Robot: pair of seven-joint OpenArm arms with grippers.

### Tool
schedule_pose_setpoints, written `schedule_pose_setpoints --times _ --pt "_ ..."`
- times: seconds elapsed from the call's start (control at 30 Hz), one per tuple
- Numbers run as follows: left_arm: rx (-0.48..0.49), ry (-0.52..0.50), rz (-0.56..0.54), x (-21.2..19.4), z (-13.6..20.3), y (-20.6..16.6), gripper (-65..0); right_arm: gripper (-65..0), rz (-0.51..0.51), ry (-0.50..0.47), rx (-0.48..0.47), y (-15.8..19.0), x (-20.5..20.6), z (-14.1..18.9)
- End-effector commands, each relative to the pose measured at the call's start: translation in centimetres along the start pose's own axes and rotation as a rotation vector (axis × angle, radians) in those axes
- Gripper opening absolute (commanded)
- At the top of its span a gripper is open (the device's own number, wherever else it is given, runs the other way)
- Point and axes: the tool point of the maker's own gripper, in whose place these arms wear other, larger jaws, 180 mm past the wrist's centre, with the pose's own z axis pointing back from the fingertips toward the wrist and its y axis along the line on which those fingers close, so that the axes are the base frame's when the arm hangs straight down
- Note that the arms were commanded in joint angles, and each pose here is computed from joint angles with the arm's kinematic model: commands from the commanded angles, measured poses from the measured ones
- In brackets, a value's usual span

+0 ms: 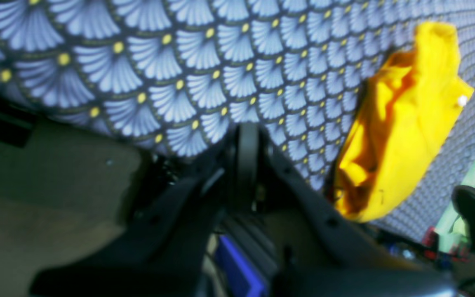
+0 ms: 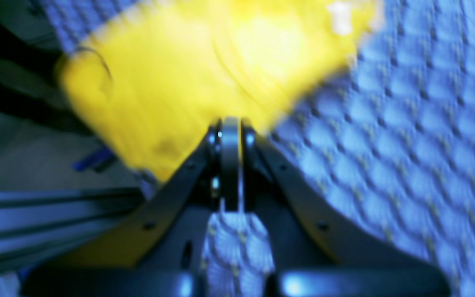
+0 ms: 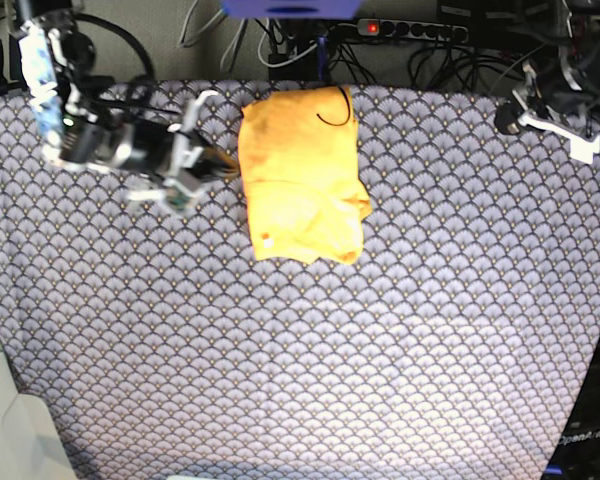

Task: Fold the T-shirt properly

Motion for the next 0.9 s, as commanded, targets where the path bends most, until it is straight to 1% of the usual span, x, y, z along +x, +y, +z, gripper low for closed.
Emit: schedule_pose_setpoints --times 0.0,0.13,0.23,0.37,0.43,0.5,0.6,0.67,0.8,0.87 --pt "0.007 -0.007 -0.039 0.3 0.7 -0.1 -65.0 -65.0 0.0 -0.04 -0.02 -0.4 0.6 1.2" --pt "0.07 0.008 -0.098 -0.8 1.5 0.7 -65.0 -65.0 -0.101 0.048 -0.107 -1.3 -4.2 4.4" --pt "0.094 0.026 -0.155 -1.7 1.7 1.1 -65.0 -65.0 -0.162 0.097 -0.164 -1.7 -6.9 6.5" --pt "0.119 0.054 -0.248 -3.1 2.1 2.3 -65.0 -65.0 -0.227 0.121 -0.225 -1.7 -9.4 9.1" --pt "0.16 0.071 -0.298 -4.1 2.2 3.2 -65.0 -65.0 -0.251 0.143 -0.26 -1.9 -10.7 10.5" --pt "0.212 0.08 -0.356 -4.8 2.1 4.1 -65.0 -65.0 -0.26 0.186 -0.293 -2.0 -12.0 11.6" --pt "0.276 0.107 -0.453 -6.3 1.8 5.1 -65.0 -65.0 -0.251 0.279 -0.358 -1.9 -14.4 12.6" --pt "0.311 0.136 -0.536 -7.3 1.6 5.5 -65.0 -65.0 -0.248 0.348 -0.419 -1.9 -16.1 13.2" --pt "0.361 0.207 -0.686 -9.4 0.9 5.7 -65.0 -65.0 -0.242 0.473 -0.576 -1.9 -19.4 14.9" --pt "0.371 0.236 -0.733 -10.7 0.4 6.1 -65.0 -65.0 -0.26 0.509 -0.628 -1.6 -20.9 15.5"
